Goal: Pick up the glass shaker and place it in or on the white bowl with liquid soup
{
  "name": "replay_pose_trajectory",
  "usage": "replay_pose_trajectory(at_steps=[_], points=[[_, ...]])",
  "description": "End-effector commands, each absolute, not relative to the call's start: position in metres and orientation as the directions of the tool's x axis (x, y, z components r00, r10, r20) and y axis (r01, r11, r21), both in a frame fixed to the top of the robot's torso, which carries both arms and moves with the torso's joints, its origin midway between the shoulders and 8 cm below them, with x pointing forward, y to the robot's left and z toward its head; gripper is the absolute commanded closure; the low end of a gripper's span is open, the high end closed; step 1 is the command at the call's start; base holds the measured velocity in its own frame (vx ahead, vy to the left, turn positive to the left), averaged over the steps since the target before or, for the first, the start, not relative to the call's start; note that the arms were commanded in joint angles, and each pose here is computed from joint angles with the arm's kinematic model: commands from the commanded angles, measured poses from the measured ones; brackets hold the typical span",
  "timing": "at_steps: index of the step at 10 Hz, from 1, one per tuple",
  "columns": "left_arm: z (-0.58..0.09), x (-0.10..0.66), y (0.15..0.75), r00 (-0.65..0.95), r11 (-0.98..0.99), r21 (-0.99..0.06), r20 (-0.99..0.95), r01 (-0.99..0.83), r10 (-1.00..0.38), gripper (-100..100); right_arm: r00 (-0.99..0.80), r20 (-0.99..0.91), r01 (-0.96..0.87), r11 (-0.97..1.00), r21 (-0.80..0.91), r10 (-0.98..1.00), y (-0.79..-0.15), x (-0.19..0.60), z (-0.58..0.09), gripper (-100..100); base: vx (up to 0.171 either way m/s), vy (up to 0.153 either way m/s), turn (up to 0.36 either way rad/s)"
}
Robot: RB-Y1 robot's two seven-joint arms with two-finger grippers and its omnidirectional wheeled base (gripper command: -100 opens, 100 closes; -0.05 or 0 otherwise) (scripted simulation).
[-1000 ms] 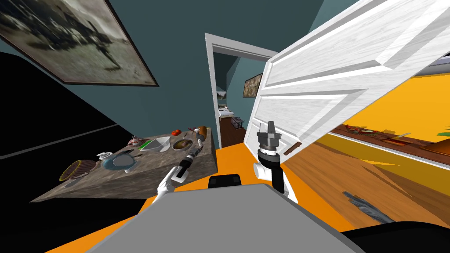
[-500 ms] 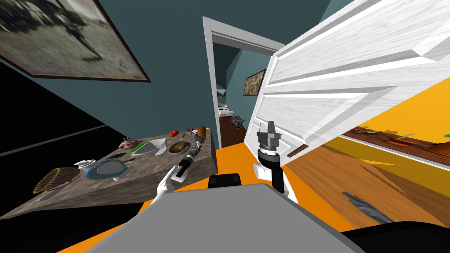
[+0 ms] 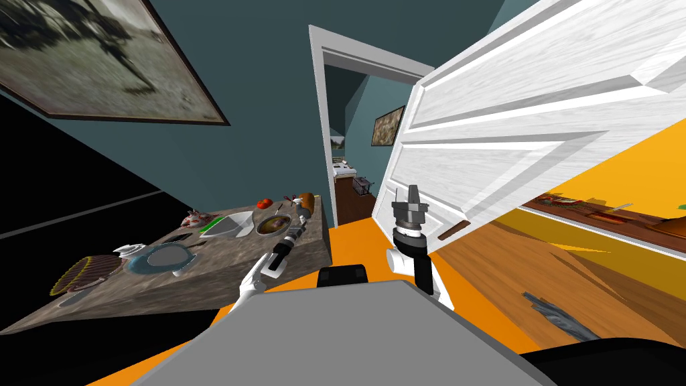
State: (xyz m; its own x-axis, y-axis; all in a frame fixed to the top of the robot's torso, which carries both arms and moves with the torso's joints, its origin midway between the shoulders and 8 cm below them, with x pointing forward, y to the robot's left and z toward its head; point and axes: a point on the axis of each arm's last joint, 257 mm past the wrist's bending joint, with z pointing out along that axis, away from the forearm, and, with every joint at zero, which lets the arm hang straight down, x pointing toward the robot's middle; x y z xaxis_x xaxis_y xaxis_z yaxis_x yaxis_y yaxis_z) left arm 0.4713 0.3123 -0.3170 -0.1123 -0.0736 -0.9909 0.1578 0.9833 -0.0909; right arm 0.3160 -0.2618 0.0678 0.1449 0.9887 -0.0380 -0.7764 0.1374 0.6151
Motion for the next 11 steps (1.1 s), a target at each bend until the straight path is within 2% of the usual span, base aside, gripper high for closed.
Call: replay_pose_trajectory(at_steps=[1,2,3,11], points=[[-0.317,0.471,0.312,-0.112,0.983,-0.091,-0.991,0.158,-0.074,100,0.145,-0.038,-0.776,0.137,0.615,0.989,-0.262,0.316,0.068,0,0.000,0.000,0.000],[-0.317,0.471,0.312,-0.112,0.983,-0.091,-0.991,0.158,-0.074,0,0.145,-0.038,-0.776,0.137,0.615,0.989,-0.262,0.316,0.068,0,0.000,0.000,0.000],[-0.307,0.476,0.315,-0.100,0.983,-0.102,-0.991,0.151,-0.088,100,0.145,-0.038,-0.776,0.137,0.615,0.989,-0.262,0.316,0.068,0,-0.140,-0.032,-0.043],[-0.207,0.516,0.345,0.028,0.979,-0.163,-0.985,0.120,-0.168,100,0.145,-0.038,-0.777,0.137,0.615,0.989,-0.262,0.316,0.068,0,-0.189,-0.037,-0.065]])
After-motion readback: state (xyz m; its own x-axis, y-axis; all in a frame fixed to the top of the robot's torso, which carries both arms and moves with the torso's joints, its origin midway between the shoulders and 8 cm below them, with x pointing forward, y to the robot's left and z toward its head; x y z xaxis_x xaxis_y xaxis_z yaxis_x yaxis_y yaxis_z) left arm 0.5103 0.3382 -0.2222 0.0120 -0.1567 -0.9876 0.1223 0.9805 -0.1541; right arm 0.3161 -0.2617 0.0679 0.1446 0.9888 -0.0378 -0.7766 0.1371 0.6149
